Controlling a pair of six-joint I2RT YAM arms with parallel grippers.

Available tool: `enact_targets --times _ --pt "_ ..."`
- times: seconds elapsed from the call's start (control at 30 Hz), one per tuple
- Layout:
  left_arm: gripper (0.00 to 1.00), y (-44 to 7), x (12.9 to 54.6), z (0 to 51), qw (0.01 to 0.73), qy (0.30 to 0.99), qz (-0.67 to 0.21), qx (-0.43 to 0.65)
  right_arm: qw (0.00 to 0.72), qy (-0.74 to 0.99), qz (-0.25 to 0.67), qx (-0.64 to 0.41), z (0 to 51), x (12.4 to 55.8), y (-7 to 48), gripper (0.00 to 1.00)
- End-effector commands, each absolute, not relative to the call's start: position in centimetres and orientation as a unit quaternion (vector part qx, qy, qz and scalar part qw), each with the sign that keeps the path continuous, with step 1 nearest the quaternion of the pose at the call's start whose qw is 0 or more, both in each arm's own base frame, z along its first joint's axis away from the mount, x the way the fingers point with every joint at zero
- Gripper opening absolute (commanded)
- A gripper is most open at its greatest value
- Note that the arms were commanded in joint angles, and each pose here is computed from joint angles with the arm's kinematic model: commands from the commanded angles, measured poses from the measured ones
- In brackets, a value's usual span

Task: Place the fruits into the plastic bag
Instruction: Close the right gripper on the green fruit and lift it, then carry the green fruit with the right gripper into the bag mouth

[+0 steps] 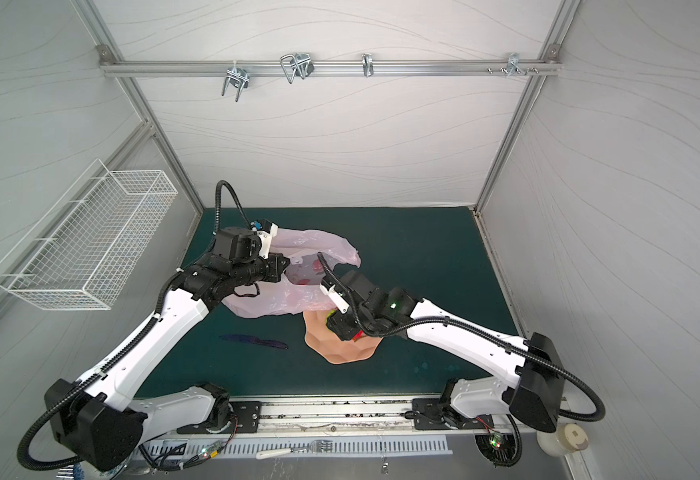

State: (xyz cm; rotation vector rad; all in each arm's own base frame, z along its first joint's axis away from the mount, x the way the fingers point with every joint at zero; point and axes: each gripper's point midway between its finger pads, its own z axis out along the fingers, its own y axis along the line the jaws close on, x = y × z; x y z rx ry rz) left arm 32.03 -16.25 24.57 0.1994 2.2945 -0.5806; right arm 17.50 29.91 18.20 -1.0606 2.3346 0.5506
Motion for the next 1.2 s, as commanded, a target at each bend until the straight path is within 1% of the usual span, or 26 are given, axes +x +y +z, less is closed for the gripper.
enact_targets --times 0.0,0.13,0.27,0.33,0.63,0.87,1.0,1.17 --pt "0.0 -16.5 32.1 27.6 0.405 0.877 -0.244 0.083 0.248 0.866 0.181 -0.394 17.8 18.3 27.4 0.42" --pt "0.0 -16.6 32.1 27.5 0.403 0.877 -0.247 0.082 0.254 0.865 0.153 -0.405 17.4 20.3 25.6 0.42" --pt "0.0 -16.7 32.1 27.7 0.404 0.876 -0.249 0.082 0.247 0.864 0.134 -0.419 16.7 22.4 24.8 0.42" --pt "0.0 -16.7 32.1 27.6 0.403 0.877 -0.249 0.082 0.246 0.862 0.11 -0.43 16.2 23.6 24.5 0.42" --pt "0.0 -16.7 32.1 27.7 0.402 0.877 -0.249 0.08 0.28 0.837 0.075 -0.464 17.0 28.6 26.5 0.39" --pt "0.0 -16.6 32.5 28.5 0.406 0.877 -0.247 0.074 0.283 0.823 0.066 -0.488 17.9 30.2 28.2 0.37" --pt "0.0 -16.7 32.8 29.0 0.407 0.876 -0.251 0.068 0.297 0.813 0.085 -0.494 18.8 30.0 29.5 0.37" --pt "0.0 -16.9 33.1 29.2 0.407 0.875 -0.253 0.07 0.293 0.804 0.094 -0.51 19.2 29.4 31.1 0.36"
